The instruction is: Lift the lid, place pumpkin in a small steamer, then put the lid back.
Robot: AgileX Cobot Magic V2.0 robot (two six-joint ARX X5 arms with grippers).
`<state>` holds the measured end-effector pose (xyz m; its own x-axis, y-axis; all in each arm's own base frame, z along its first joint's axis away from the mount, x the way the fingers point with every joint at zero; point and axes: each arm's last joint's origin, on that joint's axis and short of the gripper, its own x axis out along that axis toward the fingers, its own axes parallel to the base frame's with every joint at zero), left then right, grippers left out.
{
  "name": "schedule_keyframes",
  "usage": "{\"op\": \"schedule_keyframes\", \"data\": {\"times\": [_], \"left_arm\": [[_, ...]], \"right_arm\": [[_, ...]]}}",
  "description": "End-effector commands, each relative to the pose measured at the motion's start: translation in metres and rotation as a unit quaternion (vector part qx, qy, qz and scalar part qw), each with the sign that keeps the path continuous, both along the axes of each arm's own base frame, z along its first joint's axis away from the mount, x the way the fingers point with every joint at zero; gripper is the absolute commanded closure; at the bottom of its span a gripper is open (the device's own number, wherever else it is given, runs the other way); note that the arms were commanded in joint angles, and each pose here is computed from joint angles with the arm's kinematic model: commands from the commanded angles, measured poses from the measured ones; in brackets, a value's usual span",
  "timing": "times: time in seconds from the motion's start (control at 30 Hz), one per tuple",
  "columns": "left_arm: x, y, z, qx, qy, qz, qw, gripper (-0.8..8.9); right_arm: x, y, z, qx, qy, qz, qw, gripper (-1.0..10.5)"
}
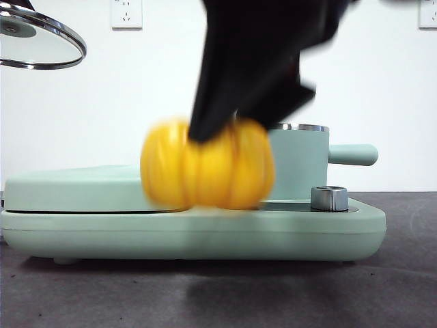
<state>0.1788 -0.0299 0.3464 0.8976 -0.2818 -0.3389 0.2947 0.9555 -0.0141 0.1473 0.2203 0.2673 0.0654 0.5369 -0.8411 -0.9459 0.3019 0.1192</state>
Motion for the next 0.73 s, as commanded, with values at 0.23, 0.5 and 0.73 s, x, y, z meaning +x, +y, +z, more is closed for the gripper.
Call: {"op": "schedule_keyframes", "data": {"times": [0.23, 0.5, 0.73], "left_arm": [[0.0, 0.0, 0.009, 0.005, -0.029, -0.003, 1.0, 8.03], [0.0, 0.0, 0.008, 0.005, -0.028, -0.003, 1.0, 8.02], [0.0, 0.0, 0.008, 0.005, -0.028, -0.003, 1.0, 8.03]], "right_arm": [[0.017, -0.008, 0.083, 0.05, -0.041, -0.107, 0.992, 5.5], [0.048, -0.03, 0.117, 0.08, -0.079, -0.2, 0.973, 5.5], [0.088, -0.041, 0.114, 0.068, -0.077, -0.258, 0.961, 5.5]]}}
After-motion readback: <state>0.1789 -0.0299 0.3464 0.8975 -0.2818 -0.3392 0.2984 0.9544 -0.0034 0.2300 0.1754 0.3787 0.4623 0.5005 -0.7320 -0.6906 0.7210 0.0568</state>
